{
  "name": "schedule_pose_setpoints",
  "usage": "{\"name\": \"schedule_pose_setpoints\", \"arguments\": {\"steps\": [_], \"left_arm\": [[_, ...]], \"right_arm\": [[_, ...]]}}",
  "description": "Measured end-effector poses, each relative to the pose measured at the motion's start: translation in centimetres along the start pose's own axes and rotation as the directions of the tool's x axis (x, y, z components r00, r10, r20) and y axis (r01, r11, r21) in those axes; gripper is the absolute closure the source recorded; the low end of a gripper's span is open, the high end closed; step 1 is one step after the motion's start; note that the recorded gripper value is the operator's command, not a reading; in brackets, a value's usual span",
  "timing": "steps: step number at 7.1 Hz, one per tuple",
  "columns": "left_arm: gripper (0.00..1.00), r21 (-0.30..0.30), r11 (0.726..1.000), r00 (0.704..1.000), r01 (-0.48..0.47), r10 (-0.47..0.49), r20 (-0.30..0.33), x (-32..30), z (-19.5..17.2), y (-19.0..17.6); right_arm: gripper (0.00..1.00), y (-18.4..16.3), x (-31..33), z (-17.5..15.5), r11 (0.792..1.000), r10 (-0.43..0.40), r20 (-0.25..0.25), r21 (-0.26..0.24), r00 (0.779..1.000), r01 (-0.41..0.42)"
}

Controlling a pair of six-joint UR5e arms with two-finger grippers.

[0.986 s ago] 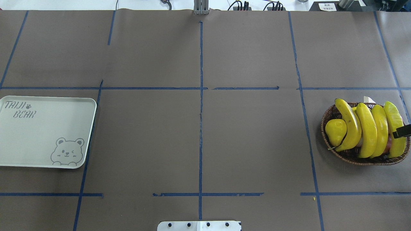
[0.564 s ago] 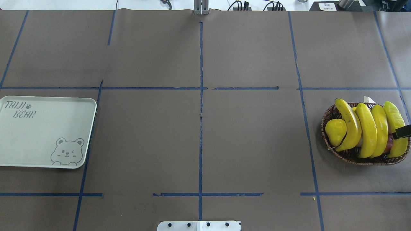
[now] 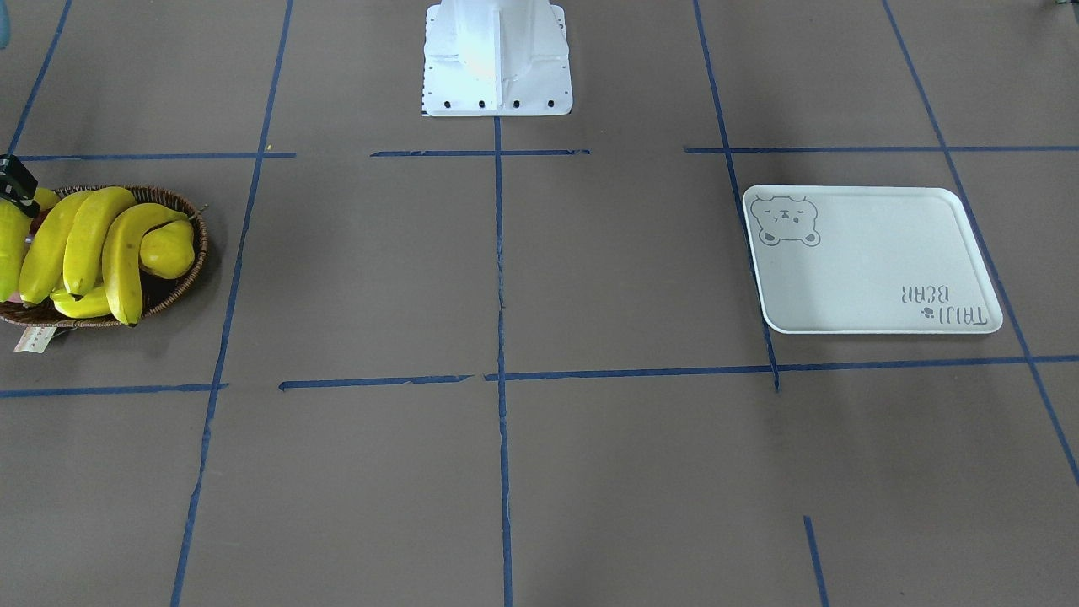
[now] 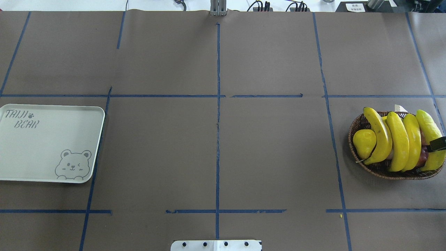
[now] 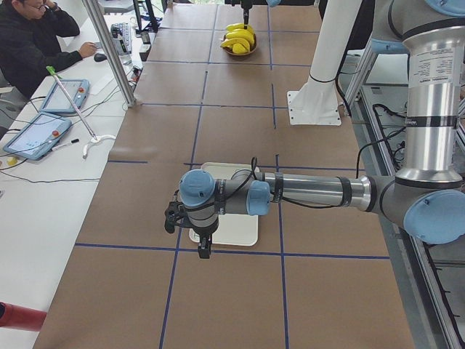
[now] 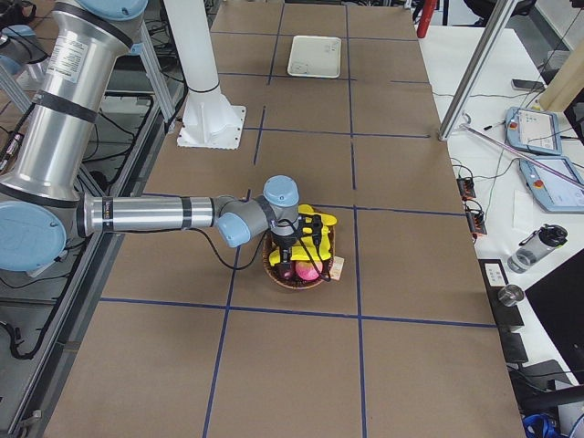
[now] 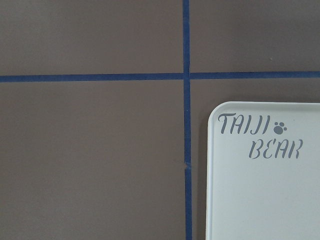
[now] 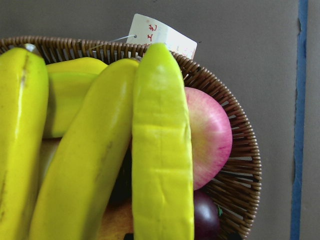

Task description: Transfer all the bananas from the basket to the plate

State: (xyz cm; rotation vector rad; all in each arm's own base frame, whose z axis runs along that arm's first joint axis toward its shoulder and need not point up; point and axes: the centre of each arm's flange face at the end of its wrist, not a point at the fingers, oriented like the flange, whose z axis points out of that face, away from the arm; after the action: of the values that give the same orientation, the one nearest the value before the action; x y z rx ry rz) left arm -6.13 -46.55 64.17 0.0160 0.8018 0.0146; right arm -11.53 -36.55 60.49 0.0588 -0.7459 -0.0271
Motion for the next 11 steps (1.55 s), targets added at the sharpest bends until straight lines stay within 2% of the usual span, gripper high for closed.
{"name": "schedule_pose_setpoints", "arguments": {"steps": [1, 4, 6, 7, 9, 10, 11], "left_arm": [[0.0, 0.001, 1.0, 1.0, 0.0, 0.0, 0.0, 0.0, 0.0, 0.0], [0.0, 0.007, 1.0, 1.0, -0.005, 0.005, 0.0, 0.4, -0.4, -0.2], [0.0, 0.011, 1.0, 1.0, -0.009, 0.009, -0.001, 0.6, -0.6, -0.2], [0.0, 0.012, 1.0, 1.0, -0.009, 0.009, -0.011, 0.8, -0.6, -0.2], [0.0, 0.013, 1.0, 0.999, -0.01, 0.011, -0.033, 1.0, -0.7, -0.2], [0.0, 0.017, 1.0, 0.999, -0.011, 0.011, -0.037, 1.3, -0.9, -0.3], [0.0, 0.031, 0.999, 0.999, -0.007, 0.008, -0.043, 2.1, -1.6, -0.6]], "right_arm": [[0.99, 0.0, 0.0, 0.1, 1.0, -0.001, 0.0, -0.002, 1.0, 0.001], [1.0, 0.1, 0.2, -0.5, 1.0, -0.011, 0.01, 0.002, 1.0, 0.011], [1.0, 0.1, 2.2, -3.4, 1.0, -0.018, 0.071, 0.012, 0.997, 0.018], [1.0, 0.2, 2.6, -6.1, 1.0, -0.016, 0.094, 0.018, 0.995, 0.015], [1.0, -0.8, 2.3, -13.6, 0.999, -0.033, 0.077, 0.033, 0.996, 0.03], [1.0, -2.6, 1.1, -17.4, 0.998, -0.043, 0.069, 0.047, 0.997, 0.04], [1.0, -4.7, -0.8, -19.9, 0.997, -0.055, 0.091, 0.06, 0.994, 0.05]]}}
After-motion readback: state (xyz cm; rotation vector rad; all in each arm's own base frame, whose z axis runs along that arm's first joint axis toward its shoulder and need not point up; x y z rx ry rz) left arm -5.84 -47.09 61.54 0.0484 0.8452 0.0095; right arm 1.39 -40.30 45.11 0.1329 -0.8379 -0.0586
